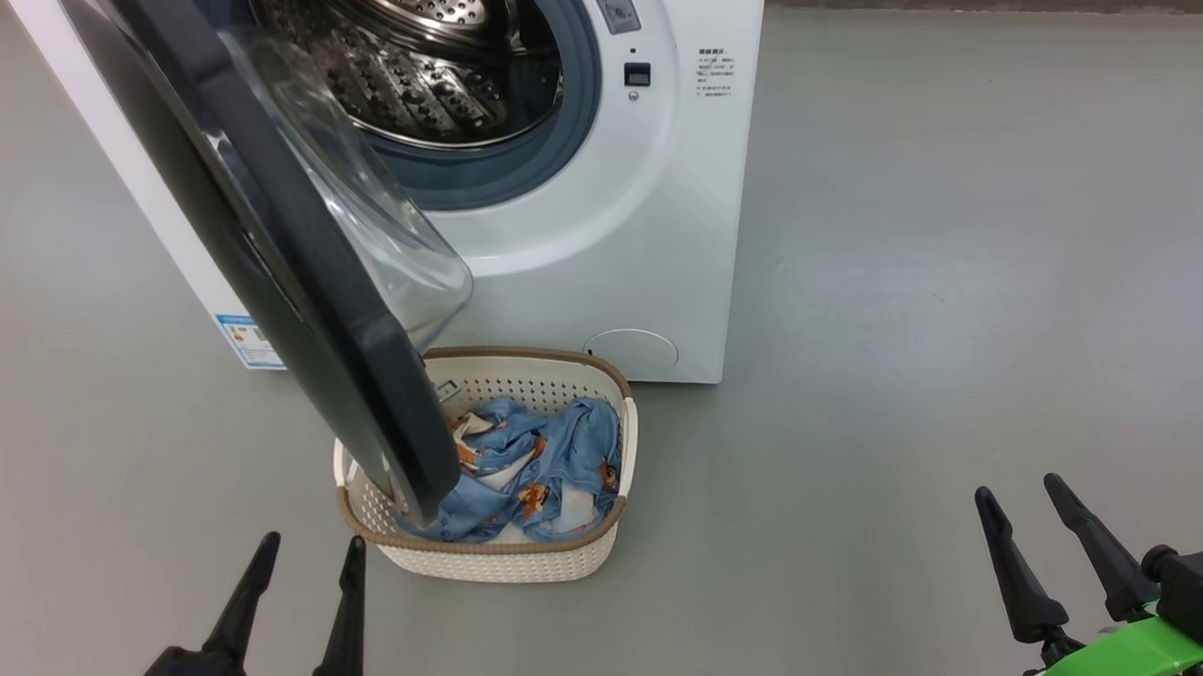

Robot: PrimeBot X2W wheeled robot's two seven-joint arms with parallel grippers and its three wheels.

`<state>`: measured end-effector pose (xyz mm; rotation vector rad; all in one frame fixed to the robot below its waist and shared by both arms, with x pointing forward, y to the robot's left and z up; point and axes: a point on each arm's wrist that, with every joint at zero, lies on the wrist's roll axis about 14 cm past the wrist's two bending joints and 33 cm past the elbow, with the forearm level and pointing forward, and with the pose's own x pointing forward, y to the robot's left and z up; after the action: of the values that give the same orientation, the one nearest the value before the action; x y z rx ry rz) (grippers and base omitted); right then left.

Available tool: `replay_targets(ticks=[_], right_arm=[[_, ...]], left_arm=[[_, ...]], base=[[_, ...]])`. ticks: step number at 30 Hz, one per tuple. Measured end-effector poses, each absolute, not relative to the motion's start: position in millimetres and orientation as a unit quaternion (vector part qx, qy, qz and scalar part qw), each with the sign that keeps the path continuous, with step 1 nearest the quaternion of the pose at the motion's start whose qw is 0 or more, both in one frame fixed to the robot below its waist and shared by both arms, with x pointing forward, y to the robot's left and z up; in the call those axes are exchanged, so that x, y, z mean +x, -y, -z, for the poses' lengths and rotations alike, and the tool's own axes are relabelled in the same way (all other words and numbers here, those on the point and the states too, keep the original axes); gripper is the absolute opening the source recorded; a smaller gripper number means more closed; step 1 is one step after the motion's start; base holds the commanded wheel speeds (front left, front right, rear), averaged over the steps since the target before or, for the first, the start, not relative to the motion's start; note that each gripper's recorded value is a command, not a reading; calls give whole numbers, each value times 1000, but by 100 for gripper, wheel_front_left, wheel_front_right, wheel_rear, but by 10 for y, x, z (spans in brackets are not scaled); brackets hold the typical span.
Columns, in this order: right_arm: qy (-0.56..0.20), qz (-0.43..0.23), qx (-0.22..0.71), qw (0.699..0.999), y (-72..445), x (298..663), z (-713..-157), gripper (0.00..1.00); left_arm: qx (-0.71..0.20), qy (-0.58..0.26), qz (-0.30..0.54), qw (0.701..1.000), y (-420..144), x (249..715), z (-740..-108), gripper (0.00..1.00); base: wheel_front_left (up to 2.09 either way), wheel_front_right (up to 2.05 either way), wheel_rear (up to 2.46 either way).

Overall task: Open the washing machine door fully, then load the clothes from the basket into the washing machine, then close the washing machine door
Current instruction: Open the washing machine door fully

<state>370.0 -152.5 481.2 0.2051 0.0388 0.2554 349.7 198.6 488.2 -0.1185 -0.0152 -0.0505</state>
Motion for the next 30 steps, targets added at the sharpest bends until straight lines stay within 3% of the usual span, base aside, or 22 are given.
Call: replay_targets(ticks=[13, 14, 15, 16, 23, 30], right_arm=[[-34, -124, 101, 987, 1521, 3642, -4712, 100], [-34, -124, 101, 987, 1521, 3644, -4712, 100], [-34, -125, 101, 986, 1519, 3647, -4711, 100], [-35, -125, 101, 986, 1517, 3649, -4710, 100], [-36, -123, 101, 987, 1527, 3660, -4698, 100], [-40, -120, 97, 987, 1552, 3657, -4670, 100]], left_arm=[[-63, 14, 15, 998, -2032, 3500, -4917, 99], [-64, 18, 11, 998, -2056, 3513, -4941, 76], [-64, 25, 7, 998, -2079, 3539, -4986, 25], [-64, 36, 3, 997, -2094, 3573, -5060, 0], [-72, 137, 19, 988, -1975, 3789, -5739, 0], [-81, 188, 100, 974, -1421, 3889, -6179, 0]], base=[[0, 0, 0], [0, 0, 0], [0, 0, 0], [0, 0, 0], [0, 0, 0], [0, 0, 0]])
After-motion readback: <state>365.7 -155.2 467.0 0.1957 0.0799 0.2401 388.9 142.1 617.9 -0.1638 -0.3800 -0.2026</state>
